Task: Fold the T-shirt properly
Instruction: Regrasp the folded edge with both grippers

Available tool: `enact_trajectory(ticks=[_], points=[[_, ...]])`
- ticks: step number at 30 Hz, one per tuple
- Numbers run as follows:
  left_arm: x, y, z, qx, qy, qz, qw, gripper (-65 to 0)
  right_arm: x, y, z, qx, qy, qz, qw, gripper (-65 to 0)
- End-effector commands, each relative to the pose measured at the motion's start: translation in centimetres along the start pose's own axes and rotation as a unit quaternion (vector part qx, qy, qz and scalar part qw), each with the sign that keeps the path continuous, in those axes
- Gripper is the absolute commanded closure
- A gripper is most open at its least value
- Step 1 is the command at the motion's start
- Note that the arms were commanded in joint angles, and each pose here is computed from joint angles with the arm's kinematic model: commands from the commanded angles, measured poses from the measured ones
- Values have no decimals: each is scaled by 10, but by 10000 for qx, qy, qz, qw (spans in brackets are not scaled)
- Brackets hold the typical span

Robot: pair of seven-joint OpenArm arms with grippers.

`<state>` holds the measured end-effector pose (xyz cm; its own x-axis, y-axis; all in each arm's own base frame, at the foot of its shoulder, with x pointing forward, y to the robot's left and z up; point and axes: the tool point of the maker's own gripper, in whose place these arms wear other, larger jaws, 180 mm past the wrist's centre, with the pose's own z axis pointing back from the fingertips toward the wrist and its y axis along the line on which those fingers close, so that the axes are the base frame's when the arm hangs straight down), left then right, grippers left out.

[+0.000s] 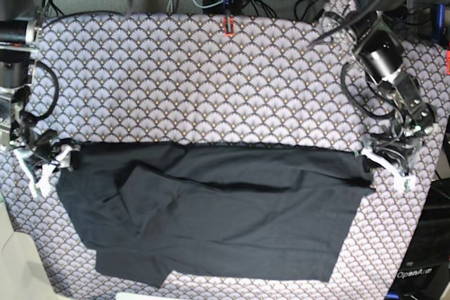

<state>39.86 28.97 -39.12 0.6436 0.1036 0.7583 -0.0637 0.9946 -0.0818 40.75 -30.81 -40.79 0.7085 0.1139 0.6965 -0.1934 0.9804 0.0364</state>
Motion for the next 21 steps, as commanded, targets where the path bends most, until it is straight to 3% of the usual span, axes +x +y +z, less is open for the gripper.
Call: enact_trajectory(ticks=[1, 8, 14, 21], points=[[24, 7, 4, 63, -307, -54, 9995, -289, 18, -4, 5, -11, -268, 18, 9996, -375], [14, 2, -1, -20, -185, -21, 9998, -366, 3, 6, 0, 82, -178, -34, 9998, -373], [-1, -8, -12, -235, 14, 159, 9996, -366, -7, 11, -2, 129, -165, -74, 9998, -373], [18, -24, -25, -470, -363, 301, 9978, -366, -16, 23, -7, 232, -182, -144, 9995, -373]])
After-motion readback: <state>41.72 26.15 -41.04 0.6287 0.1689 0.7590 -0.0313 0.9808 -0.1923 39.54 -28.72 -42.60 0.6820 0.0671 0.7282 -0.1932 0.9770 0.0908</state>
